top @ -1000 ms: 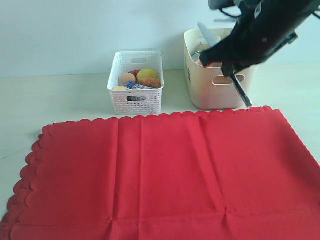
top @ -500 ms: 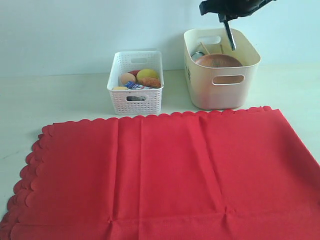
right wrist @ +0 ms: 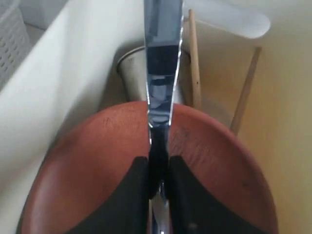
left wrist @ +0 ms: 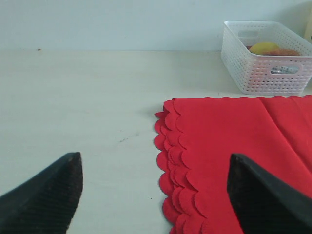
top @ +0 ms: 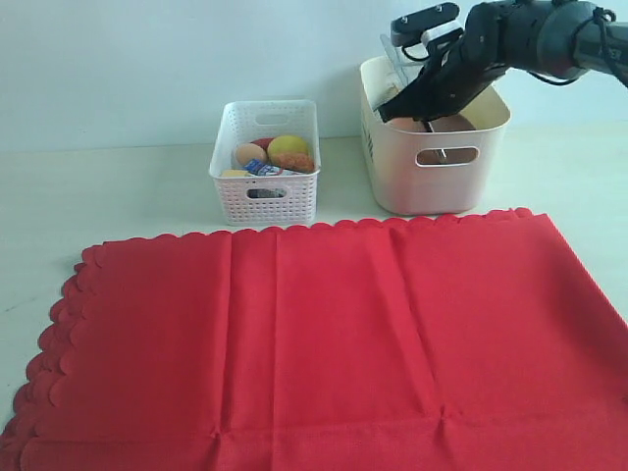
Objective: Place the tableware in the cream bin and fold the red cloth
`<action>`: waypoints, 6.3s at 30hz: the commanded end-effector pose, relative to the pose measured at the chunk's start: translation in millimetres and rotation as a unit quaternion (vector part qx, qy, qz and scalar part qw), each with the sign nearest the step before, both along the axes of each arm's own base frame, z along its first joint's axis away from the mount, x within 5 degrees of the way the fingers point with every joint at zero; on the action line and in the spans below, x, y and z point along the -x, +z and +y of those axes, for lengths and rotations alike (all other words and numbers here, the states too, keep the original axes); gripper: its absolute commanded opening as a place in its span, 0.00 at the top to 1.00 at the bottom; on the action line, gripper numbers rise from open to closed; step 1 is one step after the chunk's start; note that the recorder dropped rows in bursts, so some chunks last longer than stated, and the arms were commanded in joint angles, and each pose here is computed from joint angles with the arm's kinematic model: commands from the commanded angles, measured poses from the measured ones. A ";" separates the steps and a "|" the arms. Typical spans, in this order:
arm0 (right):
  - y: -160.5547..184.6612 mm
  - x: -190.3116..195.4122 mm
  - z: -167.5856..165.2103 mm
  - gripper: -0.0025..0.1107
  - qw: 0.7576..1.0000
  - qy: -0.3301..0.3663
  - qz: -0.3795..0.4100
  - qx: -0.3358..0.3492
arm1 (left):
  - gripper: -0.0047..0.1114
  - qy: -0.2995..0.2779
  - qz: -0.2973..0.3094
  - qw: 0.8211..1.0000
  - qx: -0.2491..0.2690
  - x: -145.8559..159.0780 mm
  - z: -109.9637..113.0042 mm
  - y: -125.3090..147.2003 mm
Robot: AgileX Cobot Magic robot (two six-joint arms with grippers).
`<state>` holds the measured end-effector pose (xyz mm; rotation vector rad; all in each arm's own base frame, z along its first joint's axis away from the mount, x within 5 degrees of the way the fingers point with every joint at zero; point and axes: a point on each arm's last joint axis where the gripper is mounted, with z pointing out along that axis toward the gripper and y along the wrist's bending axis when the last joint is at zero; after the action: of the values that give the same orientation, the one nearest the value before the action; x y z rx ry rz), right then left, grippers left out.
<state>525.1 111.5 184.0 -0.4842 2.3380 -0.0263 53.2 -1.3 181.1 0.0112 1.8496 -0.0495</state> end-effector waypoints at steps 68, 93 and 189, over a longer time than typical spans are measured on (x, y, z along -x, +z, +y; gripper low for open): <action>166.7 459.8 -96.2 0.98 0.960 -0.033 -0.238 -0.142 | 0.29 -0.003 -0.006 1.000 0.001 -0.1 -0.3 0.3; 167.3 543.4 -108.2 0.98 0.913 -0.004 -0.349 -0.210 | 0.29 -0.003 -0.006 1.000 0.001 -0.1 -0.3 0.3; 86.0 491.0 -93.8 0.98 0.911 -0.021 -0.308 -0.272 | 0.29 -0.131 0.247 0.960 0.031 -101.7 -52.5 105.4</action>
<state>34.3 17.7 270.6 -0.1180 1.6395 0.3860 139.5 -44.5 294.6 0.1805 2.2395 -0.2886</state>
